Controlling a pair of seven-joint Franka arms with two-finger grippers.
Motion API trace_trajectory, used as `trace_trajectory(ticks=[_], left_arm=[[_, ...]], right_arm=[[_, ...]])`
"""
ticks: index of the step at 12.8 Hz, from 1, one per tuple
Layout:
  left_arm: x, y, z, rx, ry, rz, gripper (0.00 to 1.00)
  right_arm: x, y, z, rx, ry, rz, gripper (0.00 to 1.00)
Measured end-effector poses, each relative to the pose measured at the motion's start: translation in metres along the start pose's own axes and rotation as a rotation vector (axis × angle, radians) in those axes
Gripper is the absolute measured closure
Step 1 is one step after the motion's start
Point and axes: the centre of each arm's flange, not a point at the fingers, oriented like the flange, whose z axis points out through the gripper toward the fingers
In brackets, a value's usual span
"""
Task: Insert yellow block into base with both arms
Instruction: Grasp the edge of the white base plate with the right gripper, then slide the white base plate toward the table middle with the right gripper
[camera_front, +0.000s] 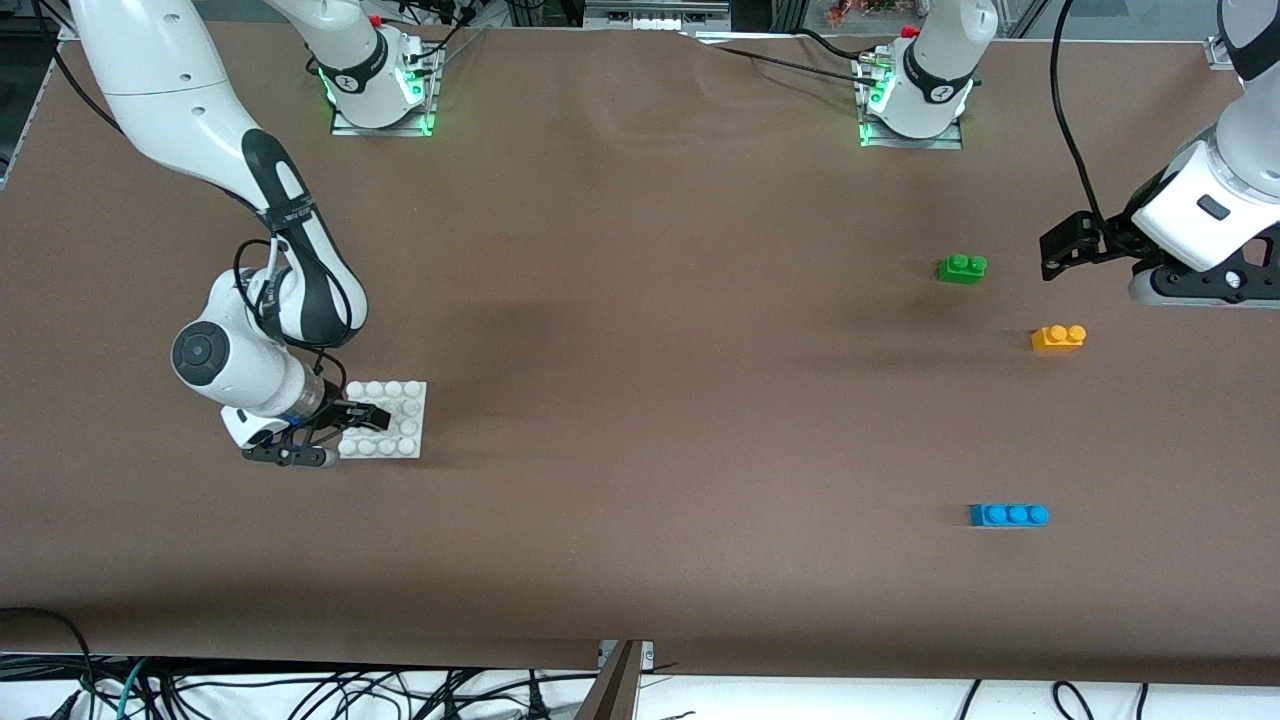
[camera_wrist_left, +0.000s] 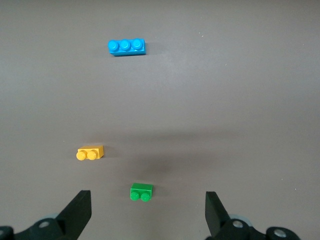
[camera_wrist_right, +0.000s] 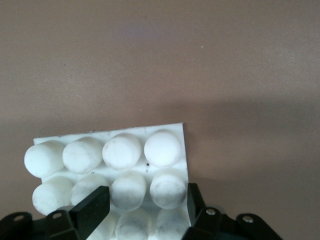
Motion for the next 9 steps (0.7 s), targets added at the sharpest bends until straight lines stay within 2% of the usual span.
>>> trace_trajectory(ticks=[9], left_arm=[[0.0, 0.0, 0.0, 0.0, 0.0, 0.0, 0.0]], right_arm=[[-0.007, -0.034, 0.006, 0.027, -0.003, 0.017, 0.26]])
